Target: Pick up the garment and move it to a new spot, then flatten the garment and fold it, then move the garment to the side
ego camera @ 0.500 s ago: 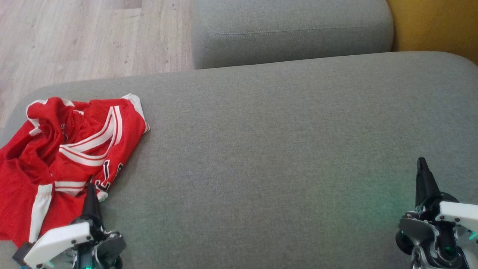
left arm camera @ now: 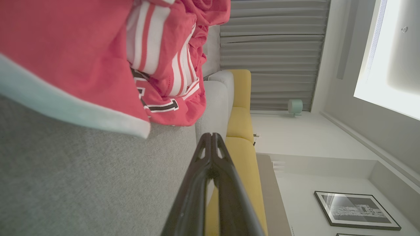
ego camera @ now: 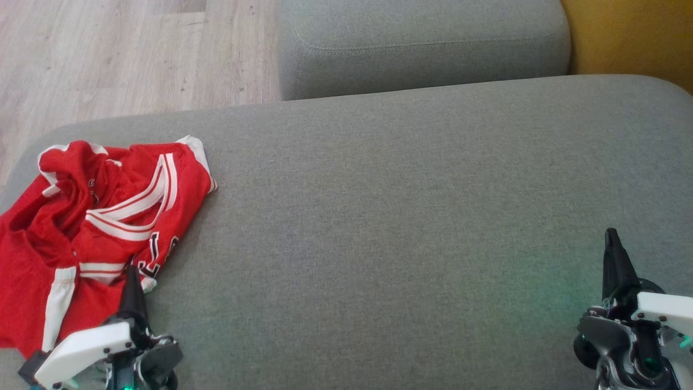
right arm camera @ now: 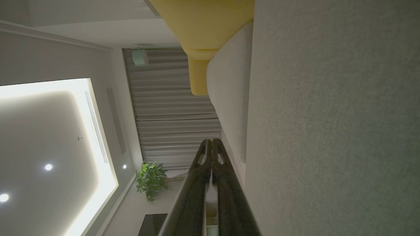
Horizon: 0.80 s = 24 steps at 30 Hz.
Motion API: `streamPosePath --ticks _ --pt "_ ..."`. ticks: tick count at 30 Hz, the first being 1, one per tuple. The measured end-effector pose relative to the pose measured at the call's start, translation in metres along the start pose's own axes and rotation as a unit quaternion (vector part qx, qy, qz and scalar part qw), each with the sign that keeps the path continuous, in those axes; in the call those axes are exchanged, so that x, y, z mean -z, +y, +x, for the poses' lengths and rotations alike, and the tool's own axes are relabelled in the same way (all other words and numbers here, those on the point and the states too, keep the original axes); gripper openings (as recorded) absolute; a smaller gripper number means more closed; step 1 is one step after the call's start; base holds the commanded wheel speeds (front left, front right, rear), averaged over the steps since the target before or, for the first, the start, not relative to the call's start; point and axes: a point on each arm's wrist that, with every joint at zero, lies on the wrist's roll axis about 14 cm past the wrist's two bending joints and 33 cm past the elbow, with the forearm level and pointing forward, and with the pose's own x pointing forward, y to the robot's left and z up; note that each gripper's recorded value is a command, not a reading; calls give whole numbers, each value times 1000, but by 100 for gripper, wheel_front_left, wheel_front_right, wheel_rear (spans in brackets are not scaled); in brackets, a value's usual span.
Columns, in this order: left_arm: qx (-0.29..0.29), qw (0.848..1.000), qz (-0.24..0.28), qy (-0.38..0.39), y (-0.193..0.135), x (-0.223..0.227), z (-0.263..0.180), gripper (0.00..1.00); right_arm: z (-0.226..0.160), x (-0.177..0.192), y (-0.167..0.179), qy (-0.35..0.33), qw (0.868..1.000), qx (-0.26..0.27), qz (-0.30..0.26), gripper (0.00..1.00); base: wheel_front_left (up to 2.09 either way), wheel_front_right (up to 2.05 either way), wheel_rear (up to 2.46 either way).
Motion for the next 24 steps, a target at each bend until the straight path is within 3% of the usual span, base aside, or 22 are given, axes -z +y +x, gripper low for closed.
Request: streamPosePath --ticks 24 --pt "0 1000 0 0 0 0 0 0 0 0 0 0 1000 0 0 0 0 0 0"
